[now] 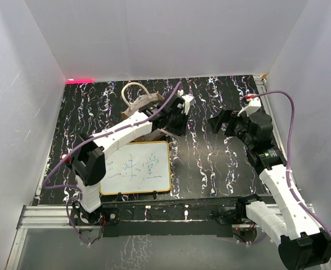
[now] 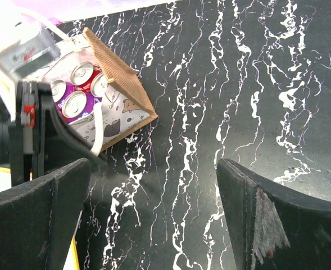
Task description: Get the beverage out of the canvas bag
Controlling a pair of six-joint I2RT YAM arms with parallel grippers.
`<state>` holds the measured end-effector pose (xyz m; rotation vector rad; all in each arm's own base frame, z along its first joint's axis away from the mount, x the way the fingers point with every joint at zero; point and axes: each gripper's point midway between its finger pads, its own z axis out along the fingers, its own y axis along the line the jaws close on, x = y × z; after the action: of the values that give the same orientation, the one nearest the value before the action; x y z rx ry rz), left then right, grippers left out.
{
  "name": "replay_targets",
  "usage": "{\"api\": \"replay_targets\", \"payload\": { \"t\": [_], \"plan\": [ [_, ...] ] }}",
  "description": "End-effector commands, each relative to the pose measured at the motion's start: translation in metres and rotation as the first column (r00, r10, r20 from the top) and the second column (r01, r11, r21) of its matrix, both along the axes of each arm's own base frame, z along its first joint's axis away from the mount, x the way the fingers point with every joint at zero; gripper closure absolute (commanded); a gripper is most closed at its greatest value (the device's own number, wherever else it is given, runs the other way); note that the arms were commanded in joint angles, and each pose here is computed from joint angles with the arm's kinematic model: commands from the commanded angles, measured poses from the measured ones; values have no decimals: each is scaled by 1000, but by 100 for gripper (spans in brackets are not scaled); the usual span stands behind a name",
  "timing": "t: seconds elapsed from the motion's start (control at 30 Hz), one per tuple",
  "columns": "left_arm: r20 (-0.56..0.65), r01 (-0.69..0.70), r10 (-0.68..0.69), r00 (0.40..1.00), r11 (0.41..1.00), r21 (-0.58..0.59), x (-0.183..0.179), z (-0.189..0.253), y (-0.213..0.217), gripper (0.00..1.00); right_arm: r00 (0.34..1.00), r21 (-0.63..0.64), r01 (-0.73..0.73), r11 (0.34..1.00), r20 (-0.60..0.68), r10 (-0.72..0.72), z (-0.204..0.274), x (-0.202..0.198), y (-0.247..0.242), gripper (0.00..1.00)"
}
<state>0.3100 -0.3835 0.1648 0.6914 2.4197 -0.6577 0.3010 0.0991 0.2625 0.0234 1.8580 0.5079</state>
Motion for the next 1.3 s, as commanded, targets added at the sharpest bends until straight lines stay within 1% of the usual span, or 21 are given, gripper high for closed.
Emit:
{"api": "replay_targets", "payload": {
  "t": [0.0,0.2,0.23,0.27,0.3,0.37,0.43,0.47,0.5,0.57,0.63,0.67,0.73,0.8,0.83,0.9,0.93,1.0,1.1,1.17,1.27],
  "plan": [
    [91,44,-41,995,999,-25,-28,41,24,95,997,5,-49,999,62,48,28,2,8,2],
    [136,10,-12,991,1000,16,-41,48,57,81,993,25,-121,992,-2,121,16,2,22,2],
    [146,7,-9,989,1000,12,-42,51,60,75,991,29,-135,990,-18,135,14,3,25,2],
    [162,2,-2,987,1000,2,-42,57,62,66,989,31,-144,989,-35,145,11,3,27,2],
    [184,2,1,983,1000,-14,-41,67,63,53,987,33,-152,988,-45,153,9,4,28,2],
    [241,-2,13,971,999,-45,-37,91,64,32,984,35,-162,986,-66,164,7,6,30,2],
    [314,-17,36,949,998,-64,-30,117,69,17,981,40,-177,983,-80,179,8,7,34,2],
    [360,-40,61,931,997,-66,-24,129,74,6,979,40,-183,982,-85,186,9,7,35,2],
    [414,-95,114,903,993,-65,-14,140,84,3,977,42,-189,981,-97,192,8,8,36,2],
    [528,-273,270,805,959,-73,9,164,117,3,973,50,-200,979,-109,204,11,9,39,2],
    [587,-411,407,700,901,-136,28,185,153,3,968,61,-218,974,-117,224,17,11,44,2],
    [602,-452,471,645,870,-197,36,198,169,3,965,65,-223,973,-126,230,18,12,47,2],
    [594,-516,569,568,809,-281,53,201,204,3,963,72,-227,971,-131,234,24,17,53,2],
    [562,-561,635,531,760,-328,70,191,235,3,960,74,-234,969,-139,242,30,20,63,2],
    [544,-582,652,528,744,-328,78,180,247,3,957,72,-244,967,-145,252,31,22,70,2],
    [502,-582,648,572,753,-308,91,156,258,3,950,55,-260,964,-161,266,32,25,86,2],
    [482,-566,634,605,768,-299,95,145,257,3,948,45,-270,962,-165,274,34,26,95,2],
    [449,-545,613,650,788,-287,99,119,254,3,942,22,-282,959,-183,281,31,30,113,2],
    [407,-440,553,726,830,-344,93,104,237,3,941,-10,-288,958,-187,281,31,41,136,2],
    [394,-407,540,744,834,-374,90,105,233,3,941,-33,-288,957,-196,277,27,51,150,2],
    [403,-469,572,714,819,-330,93,97,247,3,943,-67,-291,954,-186,274,30,67,170,2]
  ]
}}
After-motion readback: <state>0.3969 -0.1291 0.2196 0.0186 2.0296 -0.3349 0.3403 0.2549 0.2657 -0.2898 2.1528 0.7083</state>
